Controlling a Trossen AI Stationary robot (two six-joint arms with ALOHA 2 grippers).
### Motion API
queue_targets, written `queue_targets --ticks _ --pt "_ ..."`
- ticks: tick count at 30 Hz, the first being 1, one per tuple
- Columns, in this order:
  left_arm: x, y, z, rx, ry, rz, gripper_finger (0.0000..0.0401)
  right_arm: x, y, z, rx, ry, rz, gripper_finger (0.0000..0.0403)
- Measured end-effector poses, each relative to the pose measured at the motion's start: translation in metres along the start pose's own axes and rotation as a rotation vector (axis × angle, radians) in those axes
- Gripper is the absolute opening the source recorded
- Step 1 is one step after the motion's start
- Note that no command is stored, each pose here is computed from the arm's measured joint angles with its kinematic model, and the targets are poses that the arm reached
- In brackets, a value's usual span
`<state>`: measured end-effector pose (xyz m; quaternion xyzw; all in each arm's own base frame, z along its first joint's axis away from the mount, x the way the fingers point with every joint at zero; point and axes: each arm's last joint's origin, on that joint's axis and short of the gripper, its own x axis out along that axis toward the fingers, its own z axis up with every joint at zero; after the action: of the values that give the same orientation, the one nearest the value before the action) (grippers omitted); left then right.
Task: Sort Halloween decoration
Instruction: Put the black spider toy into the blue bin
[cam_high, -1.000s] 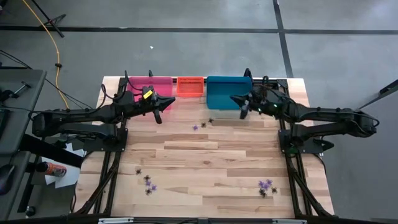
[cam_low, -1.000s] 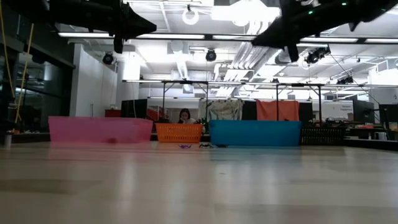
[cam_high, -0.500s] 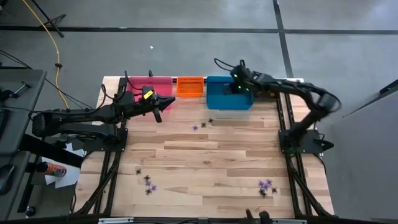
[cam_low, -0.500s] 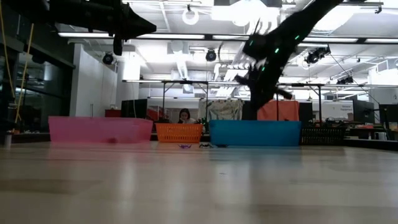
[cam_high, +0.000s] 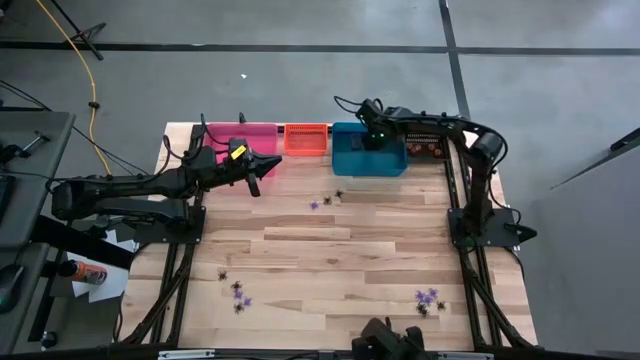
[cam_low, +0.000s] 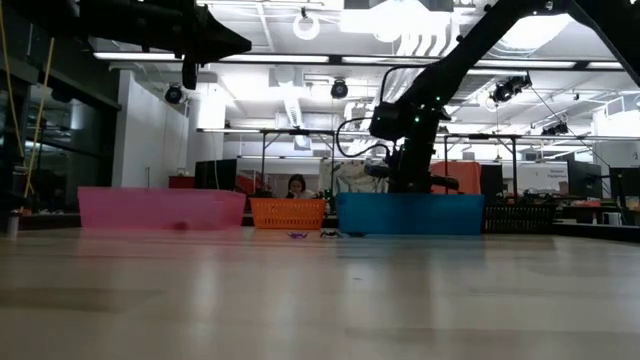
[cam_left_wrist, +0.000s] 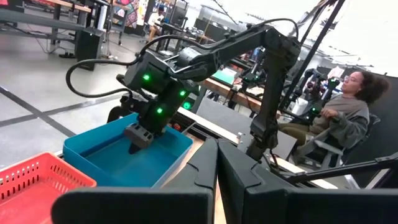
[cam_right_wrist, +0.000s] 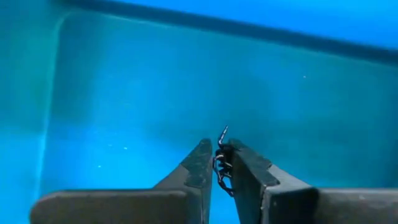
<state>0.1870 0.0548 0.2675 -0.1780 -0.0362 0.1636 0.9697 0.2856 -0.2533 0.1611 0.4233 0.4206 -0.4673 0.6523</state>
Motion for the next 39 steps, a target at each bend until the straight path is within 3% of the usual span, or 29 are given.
queue_targets --ticks 14,25,34,39 --pt "0.000 0.002 -0.005 0.002 0.055 0.022 0.0000 0.017 -0.004 -0.008 0.060 0.078 -0.065 0.0049" --pt "0.000 0.002 -0.006 0.004 0.062 0.024 0.0000 0.003 0.002 0.002 -0.086 0.082 -0.083 0.0049" --pt "0.000 0.002 -0.006 0.004 0.066 0.025 0.0000 -0.004 0.003 0.004 -0.109 0.099 -0.097 0.0049" --pt "0.000 0.002 -0.006 0.004 0.066 0.025 0.0000 -0.004 -0.001 0.005 -0.102 0.114 -0.110 0.0080"
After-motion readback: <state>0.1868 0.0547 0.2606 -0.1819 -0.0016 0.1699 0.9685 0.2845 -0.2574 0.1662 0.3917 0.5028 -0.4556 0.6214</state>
